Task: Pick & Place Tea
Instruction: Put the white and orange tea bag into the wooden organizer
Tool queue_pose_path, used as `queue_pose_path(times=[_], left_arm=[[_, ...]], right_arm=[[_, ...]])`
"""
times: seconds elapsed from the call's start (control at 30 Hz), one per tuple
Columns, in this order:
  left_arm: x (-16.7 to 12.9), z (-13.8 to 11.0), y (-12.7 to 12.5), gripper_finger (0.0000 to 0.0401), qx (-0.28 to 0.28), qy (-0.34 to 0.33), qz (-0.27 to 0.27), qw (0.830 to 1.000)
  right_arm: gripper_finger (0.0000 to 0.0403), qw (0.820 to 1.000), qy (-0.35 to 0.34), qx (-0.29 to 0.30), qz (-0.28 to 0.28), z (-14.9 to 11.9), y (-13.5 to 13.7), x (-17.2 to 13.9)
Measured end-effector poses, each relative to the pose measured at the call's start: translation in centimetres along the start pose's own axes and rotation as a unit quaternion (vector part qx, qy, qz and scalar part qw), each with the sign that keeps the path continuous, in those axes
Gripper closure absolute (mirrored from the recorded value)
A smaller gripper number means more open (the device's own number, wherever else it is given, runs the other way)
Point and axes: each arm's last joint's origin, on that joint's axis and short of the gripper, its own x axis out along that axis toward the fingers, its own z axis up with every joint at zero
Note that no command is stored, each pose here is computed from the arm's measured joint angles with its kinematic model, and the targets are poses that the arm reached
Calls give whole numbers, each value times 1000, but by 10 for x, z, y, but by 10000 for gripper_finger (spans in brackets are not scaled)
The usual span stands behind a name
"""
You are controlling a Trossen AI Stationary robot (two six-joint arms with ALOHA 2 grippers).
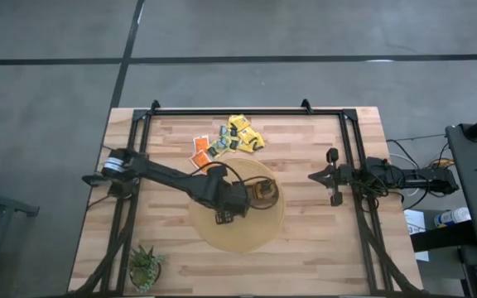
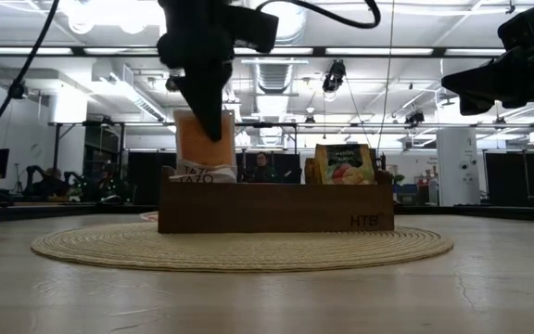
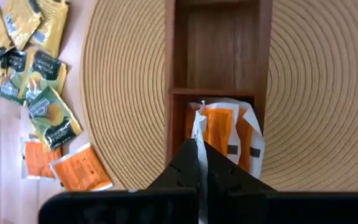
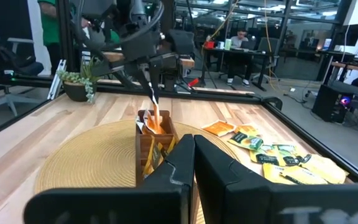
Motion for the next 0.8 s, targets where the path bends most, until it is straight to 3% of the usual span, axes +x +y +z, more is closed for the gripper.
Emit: queue_pose_path(times=[0.8], left_arm=[[12,1,-3,385,32,7,23,999]], right_arm=[[394,1000,0,0,0,0,0,0]])
